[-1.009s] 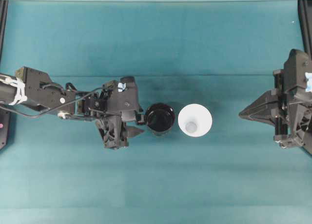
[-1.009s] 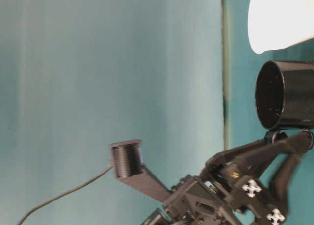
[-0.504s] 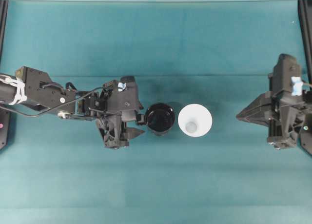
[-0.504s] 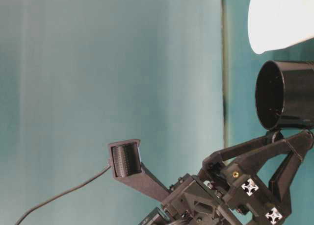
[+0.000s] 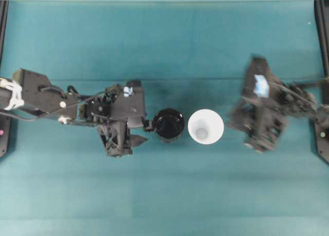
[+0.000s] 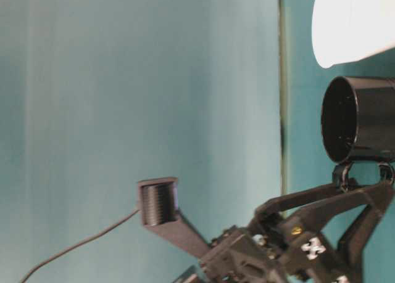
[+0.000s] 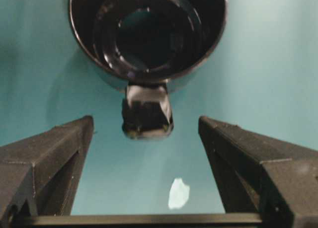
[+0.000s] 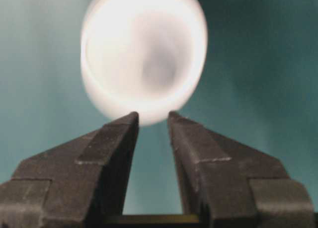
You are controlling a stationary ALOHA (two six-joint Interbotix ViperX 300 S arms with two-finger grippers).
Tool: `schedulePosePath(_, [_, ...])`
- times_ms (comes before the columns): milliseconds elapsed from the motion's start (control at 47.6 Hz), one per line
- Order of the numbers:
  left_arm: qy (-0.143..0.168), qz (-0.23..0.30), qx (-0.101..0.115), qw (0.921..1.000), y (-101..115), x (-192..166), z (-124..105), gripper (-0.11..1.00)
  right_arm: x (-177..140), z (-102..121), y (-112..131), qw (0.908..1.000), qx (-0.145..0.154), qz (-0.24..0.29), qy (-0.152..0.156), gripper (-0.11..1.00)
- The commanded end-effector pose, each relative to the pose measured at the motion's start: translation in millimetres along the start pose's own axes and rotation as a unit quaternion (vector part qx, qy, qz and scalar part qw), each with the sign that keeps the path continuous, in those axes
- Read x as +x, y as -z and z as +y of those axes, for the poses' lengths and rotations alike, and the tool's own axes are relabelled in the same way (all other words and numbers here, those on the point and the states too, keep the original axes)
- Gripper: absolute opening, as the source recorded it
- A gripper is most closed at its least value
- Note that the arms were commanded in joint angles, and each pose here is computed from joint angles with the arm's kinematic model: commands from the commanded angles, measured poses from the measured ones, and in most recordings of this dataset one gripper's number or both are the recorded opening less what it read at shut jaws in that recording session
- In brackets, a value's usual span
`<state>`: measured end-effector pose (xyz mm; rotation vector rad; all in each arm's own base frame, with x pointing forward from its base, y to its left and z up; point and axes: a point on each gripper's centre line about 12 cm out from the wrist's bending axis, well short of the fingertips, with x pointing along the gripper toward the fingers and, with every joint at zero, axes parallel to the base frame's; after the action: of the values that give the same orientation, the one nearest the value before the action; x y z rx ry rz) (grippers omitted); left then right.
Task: Put a paper cup into the cup holder on your left arm.
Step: 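Release the mug handle and move the right gripper toward the white cup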
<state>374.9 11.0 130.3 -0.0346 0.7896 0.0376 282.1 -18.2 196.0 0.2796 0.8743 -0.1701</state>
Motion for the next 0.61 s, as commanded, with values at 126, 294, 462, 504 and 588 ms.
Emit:
schedulePosePath(126, [0.002,-0.017,0.000,0.9999,-9.1,-8.4,-1.4,0.93,-2.4,-19.9,-10.8,0.9986,0.025,0.027,0.037,0.34])
schedulePosePath(294, [0.002,-0.021,0.001,0.9998,-11.5,-11.0,-1.4,0.93,-13.8,-22.6,-13.4,0.9988,0.032,0.003,0.036,0.33])
schedulePosePath(462, [0.001,-0.018,0.001,0.9998,-10.3,-11.4,-1.4,0.93,-20.3,-25.5,-11.5,0.9985,0.036,-0.025,0.033,0.34])
schedulePosePath(504, [0.001,-0.015,0.001,0.9999,-10.0,-11.8,-1.4,0.93,-21.3,-25.5,-10.9,0.9984,0.038,-0.028,0.032,0.34])
schedulePosePath(588, [0.001,-0.008,0.001,1.0000,-8.3,-13.0,-1.3,0.93,-22.5,-25.1,-9.4,0.9984,0.038,-0.029,0.030,0.35])
